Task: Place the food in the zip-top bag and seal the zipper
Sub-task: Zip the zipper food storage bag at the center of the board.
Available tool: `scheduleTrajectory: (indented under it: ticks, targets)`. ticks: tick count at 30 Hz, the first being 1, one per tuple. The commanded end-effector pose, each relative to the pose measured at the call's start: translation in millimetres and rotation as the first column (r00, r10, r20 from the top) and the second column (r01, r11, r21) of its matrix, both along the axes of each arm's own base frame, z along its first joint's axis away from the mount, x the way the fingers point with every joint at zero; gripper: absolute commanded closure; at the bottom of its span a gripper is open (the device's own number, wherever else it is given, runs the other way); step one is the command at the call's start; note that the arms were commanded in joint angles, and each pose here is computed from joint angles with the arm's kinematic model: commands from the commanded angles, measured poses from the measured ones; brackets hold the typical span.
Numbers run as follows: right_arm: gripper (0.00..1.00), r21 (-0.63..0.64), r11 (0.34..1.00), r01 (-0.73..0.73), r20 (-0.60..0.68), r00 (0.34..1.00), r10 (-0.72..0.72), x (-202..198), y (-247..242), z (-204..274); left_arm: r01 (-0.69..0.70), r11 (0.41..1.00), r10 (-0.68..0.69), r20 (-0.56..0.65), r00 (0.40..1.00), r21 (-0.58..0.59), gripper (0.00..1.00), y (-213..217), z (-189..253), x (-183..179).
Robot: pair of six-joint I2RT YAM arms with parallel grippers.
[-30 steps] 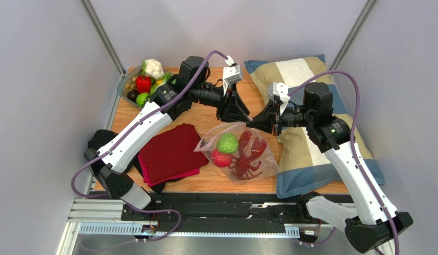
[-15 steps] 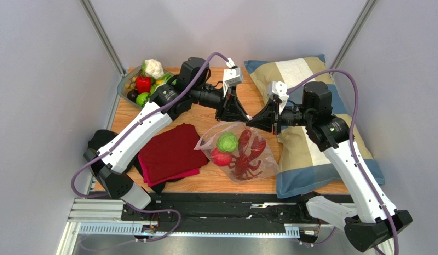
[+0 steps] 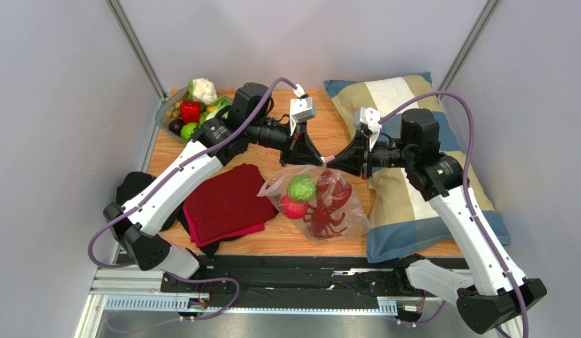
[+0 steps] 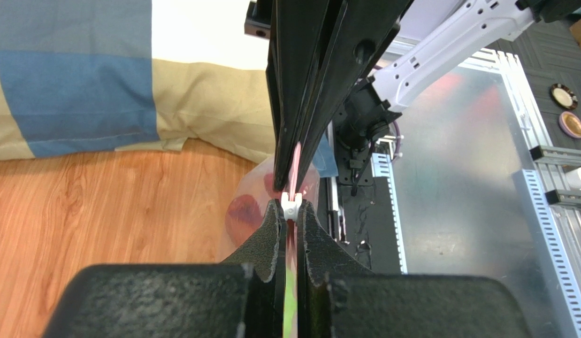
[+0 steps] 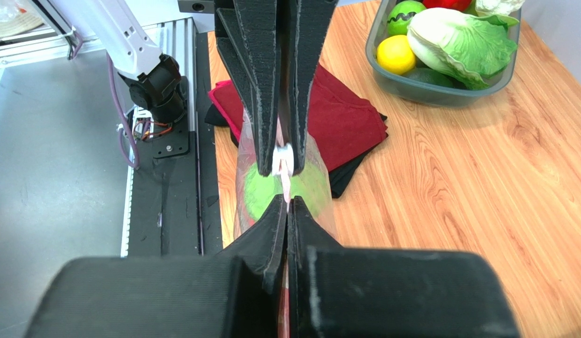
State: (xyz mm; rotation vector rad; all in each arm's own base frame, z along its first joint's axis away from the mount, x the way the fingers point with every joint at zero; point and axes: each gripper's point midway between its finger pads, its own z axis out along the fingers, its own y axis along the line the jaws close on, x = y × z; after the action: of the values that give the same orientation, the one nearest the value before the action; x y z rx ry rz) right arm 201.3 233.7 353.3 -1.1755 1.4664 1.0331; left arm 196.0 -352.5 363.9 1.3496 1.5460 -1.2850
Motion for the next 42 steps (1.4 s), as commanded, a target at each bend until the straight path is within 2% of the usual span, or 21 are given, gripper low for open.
scheduleTrajectory:
  ticks: [1, 8, 18, 25, 32, 35, 42]
  targets:
    - [1.0, 0.059, 0.998, 0.022, 0.088, 0.996, -0.027, 2, -5, 34, -0.024, 0.998, 0.023, 0.006, 1.0, 0.052, 1.0, 15, -15, -1]
    - [1.0, 0.072, 0.995, 0.064, 0.068, 0.995, -0.069, 9, -11, 38, -0.051, 0.993, 0.052, -0.003, 0.999, 0.106, 1.0, 31, -31, 1]
    - [1.0, 0.108, 0.965, 0.241, -0.001, 0.97, -0.242, 42, -41, 43, -0.132, 0.972, 0.129, 0.029, 0.991, 0.193, 1.0, 78, -59, -2]
    - [1.0, 0.116, 0.94, 0.32, -0.044, 0.947, -0.317, 53, -56, 41, -0.22, 0.927, 0.229, 0.004, 0.973, 0.303, 1.0, 120, -102, -2]
    - [1.0, 0.11, 0.921, 0.374, -0.069, 0.927, -0.368, 61, -66, 34, -0.279, 0.885, 0.294, 0.016, 0.956, 0.374, 1.0, 159, -124, -5]
    - [1.0, 0.109, 0.919, 0.379, -0.082, 0.925, -0.372, 60, -67, 32, -0.307, 0.876, 0.323, 0.021, 0.946, 0.373, 1.0, 168, -118, -7]
    - [1.0, 0.15, 0.955, 0.254, -0.234, 0.948, -0.215, 20, -51, 36, -0.214, 0.954, 0.222, -0.017, 0.975, 0.208, 1.0, 152, -44, -37]
